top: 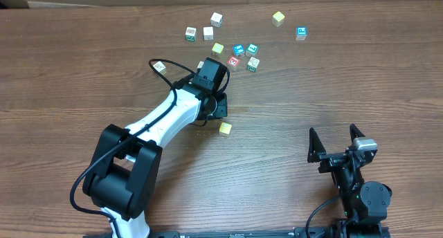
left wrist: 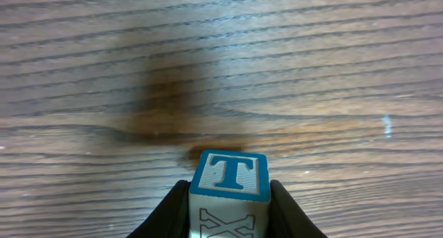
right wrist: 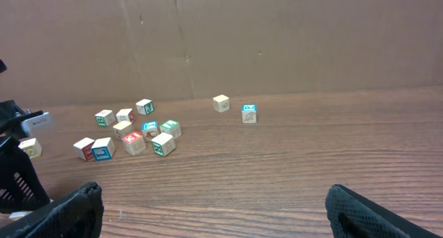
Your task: Form a circle
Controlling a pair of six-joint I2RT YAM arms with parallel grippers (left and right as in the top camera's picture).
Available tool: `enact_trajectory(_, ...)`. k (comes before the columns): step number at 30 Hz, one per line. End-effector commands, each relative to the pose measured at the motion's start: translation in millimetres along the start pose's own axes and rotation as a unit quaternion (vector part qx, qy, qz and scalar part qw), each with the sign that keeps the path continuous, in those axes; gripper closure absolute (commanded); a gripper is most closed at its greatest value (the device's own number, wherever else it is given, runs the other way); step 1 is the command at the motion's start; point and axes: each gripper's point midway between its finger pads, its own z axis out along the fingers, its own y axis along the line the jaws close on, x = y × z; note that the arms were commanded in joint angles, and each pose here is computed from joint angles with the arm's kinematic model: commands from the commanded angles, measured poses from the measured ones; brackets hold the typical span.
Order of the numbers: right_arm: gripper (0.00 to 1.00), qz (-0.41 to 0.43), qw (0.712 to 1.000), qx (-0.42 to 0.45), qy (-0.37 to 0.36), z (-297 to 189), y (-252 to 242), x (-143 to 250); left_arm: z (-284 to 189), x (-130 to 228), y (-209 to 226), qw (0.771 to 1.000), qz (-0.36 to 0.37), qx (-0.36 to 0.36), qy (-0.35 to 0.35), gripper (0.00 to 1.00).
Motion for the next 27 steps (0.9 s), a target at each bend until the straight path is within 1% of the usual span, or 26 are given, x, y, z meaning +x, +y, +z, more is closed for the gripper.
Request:
enact_trajectory(1, 0.0, 0.003, 1.0, -0.003, 0.004, 0.7, 1.0, 4.1, -7.8, -9.8, 1.9, 1.0, 0.02, -0.015, -0.019, 0.76)
enact_trajectory(4, 0.0, 0.003, 1.0, -0.003, 0.004, 0.7, 1.0, 4.2, -7.7, -6.1, 1.9, 0.999, 0.034, -0.019, -0.013, 0.76)
enact_trajectory(9, 0.0, 0.003, 1.0, -0.003, 0.004, 0.7, 1.0, 4.2, -8.6, -7.0, 3.3, 0.997, 0.052, -0.049, -0.029, 0.71)
enact_trajectory(13, 0.0, 0.003, 1.0, -0.003, 0.004, 0.7, 1.0, 4.1, -8.4, -3.9, -1.0, 0.997, 0.06, -0.048, -0.027, 0.71)
enact_trajectory(15, 0.0, 0.003, 1.0, -0.003, 0.004, 0.7, 1.0, 4.2, -8.7, -2.9, -0.4, 0.996, 0.062, -0.055, -0.028, 0.73)
enact_trajectory(22, 0.0, 0.003, 1.0, -0.003, 0.004, 0.7, 1.0, 4.2, -8.7, -1.1, 0.1, 0.998, 0.025, -0.056, -0.027, 0.76)
enact_trajectory(27, 0.0, 0.003, 1.0, -0.003, 0.004, 0.7, 1.0, 4.2, -8.5, -0.5, -1.2, 0.998, 0.025, -0.052, -0.025, 0.71)
